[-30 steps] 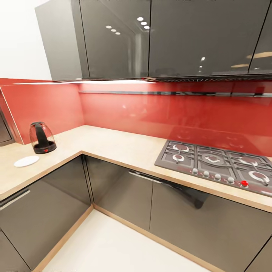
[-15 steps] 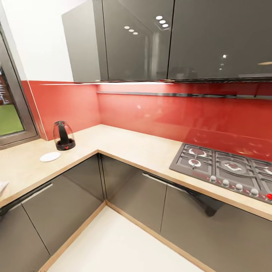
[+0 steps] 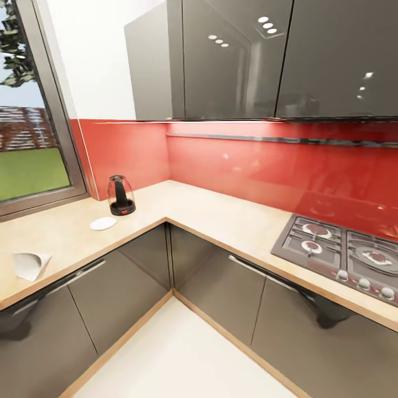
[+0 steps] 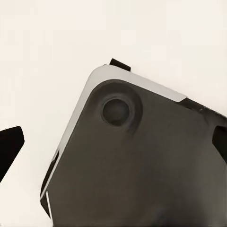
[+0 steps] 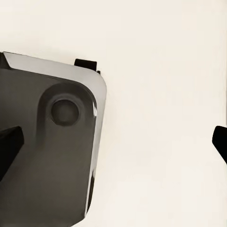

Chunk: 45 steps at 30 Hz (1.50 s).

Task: Set up a coffee station on the kitchen countertop: keep the coffee maker on the countertop, move the bottle of coffee from the kitchen shelf to the counter next to the coffee maker, place a paper coffee filter on top of the coffee maker, put the saucer next to the coffee maker with the coffee cup on the saucer, and place the electric kettle next to the coffee maker.

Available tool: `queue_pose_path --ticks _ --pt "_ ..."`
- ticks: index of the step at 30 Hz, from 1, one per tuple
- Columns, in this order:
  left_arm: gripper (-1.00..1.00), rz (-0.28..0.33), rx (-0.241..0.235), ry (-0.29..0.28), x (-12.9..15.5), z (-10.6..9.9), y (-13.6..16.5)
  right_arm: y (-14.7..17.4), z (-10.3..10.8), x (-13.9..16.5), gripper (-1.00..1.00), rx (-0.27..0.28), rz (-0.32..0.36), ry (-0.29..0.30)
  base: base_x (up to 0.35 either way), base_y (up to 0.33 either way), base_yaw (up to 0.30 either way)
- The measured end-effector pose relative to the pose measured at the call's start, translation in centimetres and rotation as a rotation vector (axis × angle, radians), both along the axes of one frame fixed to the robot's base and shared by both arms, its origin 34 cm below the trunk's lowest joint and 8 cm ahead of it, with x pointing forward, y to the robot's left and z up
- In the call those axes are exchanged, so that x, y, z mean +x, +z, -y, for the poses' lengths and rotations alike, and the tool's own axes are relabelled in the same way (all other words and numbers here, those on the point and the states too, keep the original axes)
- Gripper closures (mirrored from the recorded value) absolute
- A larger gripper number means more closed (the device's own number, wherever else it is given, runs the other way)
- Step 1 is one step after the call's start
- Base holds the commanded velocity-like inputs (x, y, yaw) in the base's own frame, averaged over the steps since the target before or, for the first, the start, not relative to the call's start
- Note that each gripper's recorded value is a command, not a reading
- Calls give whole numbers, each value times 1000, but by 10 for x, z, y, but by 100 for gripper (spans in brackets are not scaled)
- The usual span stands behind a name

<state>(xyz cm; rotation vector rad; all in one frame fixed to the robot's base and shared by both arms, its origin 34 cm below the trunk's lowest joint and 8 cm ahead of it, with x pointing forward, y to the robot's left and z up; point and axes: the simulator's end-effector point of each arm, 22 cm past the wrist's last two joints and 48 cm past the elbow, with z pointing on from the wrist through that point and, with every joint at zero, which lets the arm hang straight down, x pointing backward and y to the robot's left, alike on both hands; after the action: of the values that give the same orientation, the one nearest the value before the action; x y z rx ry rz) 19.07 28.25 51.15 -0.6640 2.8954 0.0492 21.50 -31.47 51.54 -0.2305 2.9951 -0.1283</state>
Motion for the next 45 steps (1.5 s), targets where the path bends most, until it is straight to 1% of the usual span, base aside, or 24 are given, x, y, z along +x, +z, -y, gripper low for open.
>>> queue_pose_path --ticks 3,7,11,16,21,25,32,35,37,40,45 --pt "-100 -1 1 1 -1 0 4 4 1 -1 -100 -1 1 2 0 0 257" --pt "-100 21 14 0 2 -2 11 10 1 -2 -100 -2 0 9 0 0 253" --pt "-100 24 16 -2 1 -2 16 15 1 0 -100 0 13 11 0 0 245" --pt "-100 22 10 -3 -1 4 22 23 8 2 -100 -5 30 -4 0 0 241" --pt "-100 20 10 -6 -3 5 29 29 7 0 -100 -4 28 -3 0 0 241" --pt "-100 35 21 -1 -2 2 35 34 7 -2 -100 -4 25 -4 0 0 241" --pt "-100 32 26 2 -7 1 43 42 7 -6 -100 -4 21 -7 0 0 241" --pt "-100 47 35 -3 -5 -1 47 45 5 -6 -100 0 25 -6 0 0 241" --pt "-100 73 49 -7 0 -4 51 47 3 -6 -100 2 28 -5 0 0 241" --pt "-100 76 53 -9 -1 -5 55 51 4 -7 -100 1 26 -3 0 0 206" --pt "-100 77 53 -13 -2 -4 61 58 1 0 -100 10 68 -1 0 0 177"
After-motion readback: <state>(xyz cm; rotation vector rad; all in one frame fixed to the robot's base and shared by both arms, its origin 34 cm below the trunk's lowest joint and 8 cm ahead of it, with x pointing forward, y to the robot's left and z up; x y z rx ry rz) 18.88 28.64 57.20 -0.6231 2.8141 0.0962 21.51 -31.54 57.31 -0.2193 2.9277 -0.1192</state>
